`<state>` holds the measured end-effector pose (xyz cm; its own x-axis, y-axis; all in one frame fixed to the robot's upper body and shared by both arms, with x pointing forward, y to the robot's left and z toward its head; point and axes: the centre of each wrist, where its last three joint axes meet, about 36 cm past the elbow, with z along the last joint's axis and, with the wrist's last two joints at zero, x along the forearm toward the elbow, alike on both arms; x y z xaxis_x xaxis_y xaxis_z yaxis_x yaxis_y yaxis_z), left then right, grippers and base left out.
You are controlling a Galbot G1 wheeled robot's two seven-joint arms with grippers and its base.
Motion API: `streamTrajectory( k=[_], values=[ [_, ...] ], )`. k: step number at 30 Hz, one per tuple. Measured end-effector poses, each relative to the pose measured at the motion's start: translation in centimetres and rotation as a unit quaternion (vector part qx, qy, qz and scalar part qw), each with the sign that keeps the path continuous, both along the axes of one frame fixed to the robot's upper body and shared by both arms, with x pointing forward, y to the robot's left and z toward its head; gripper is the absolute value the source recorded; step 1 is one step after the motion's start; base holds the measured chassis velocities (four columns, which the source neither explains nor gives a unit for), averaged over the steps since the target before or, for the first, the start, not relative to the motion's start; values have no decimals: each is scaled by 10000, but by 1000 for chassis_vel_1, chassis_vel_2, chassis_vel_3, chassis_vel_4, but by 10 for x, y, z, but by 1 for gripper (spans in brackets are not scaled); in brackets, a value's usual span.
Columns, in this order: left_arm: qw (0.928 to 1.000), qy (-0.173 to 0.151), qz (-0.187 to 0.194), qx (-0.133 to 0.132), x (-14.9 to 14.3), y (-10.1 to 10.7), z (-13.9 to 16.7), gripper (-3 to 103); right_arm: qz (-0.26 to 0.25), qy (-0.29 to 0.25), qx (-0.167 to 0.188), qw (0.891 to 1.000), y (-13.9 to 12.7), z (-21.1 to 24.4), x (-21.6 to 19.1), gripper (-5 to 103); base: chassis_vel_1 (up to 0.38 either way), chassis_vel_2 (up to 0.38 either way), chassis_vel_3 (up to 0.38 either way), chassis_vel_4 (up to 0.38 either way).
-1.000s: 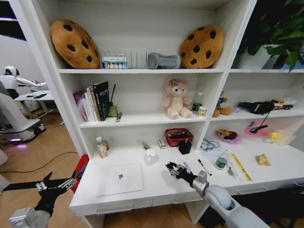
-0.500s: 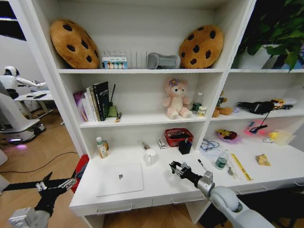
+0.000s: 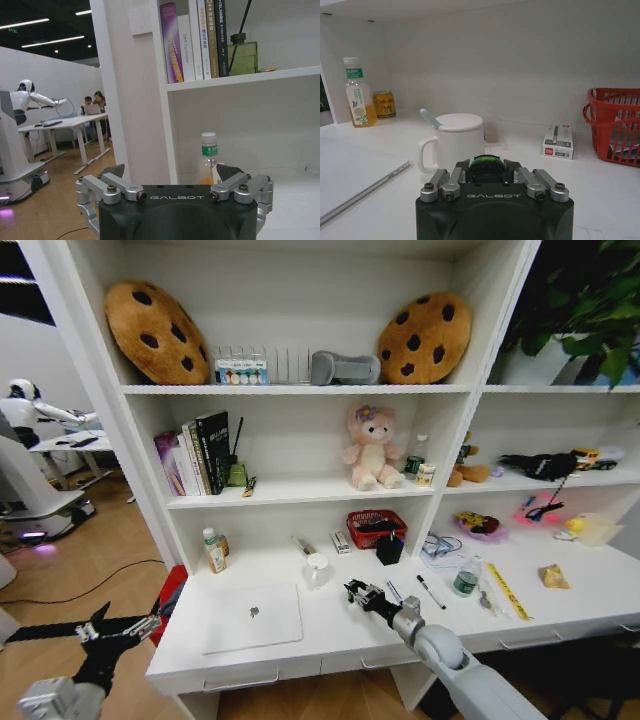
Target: Organize the objects on the table.
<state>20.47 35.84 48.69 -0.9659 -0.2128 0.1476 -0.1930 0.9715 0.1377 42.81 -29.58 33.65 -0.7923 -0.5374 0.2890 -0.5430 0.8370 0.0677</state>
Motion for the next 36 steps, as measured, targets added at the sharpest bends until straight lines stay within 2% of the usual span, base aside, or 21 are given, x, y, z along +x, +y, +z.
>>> streamTrajectory(
  k=[5,16,20,31,33,34,35,36],
  values=[
    [10000,0,0,0,0,0,0,100,37,-12,-13,10000,1,-8,2,36,0,0,0,0],
    [10000,-2,-1,0,0,0,0,100,-42,204,-51,9998,-24,-31,-65,36,0,0,0,0],
    [10000,-1,0,0,0,0,0,100,-112,227,-77,9996,-29,-35,-75,36,0,0,0,0],
    [10000,-1,-1,0,0,0,0,100,-194,312,-136,9992,-31,-44,-75,36,0,0,0,0],
    [10000,-1,0,0,0,0,0,100,-202,320,-143,9992,-31,-44,-75,33,0,0,0,0],
    [10000,-1,0,0,0,0,0,100,-223,337,-149,9991,-31,-43,-74,36,0,0,0,0],
    [10000,0,-1,0,0,0,0,100,-247,344,-115,9990,-30,-37,-71,52,0,0,0,0],
    [10000,0,0,0,0,0,0,100,-253,367,-86,9990,-30,-33,-70,58,0,0,0,0]
  ],
)
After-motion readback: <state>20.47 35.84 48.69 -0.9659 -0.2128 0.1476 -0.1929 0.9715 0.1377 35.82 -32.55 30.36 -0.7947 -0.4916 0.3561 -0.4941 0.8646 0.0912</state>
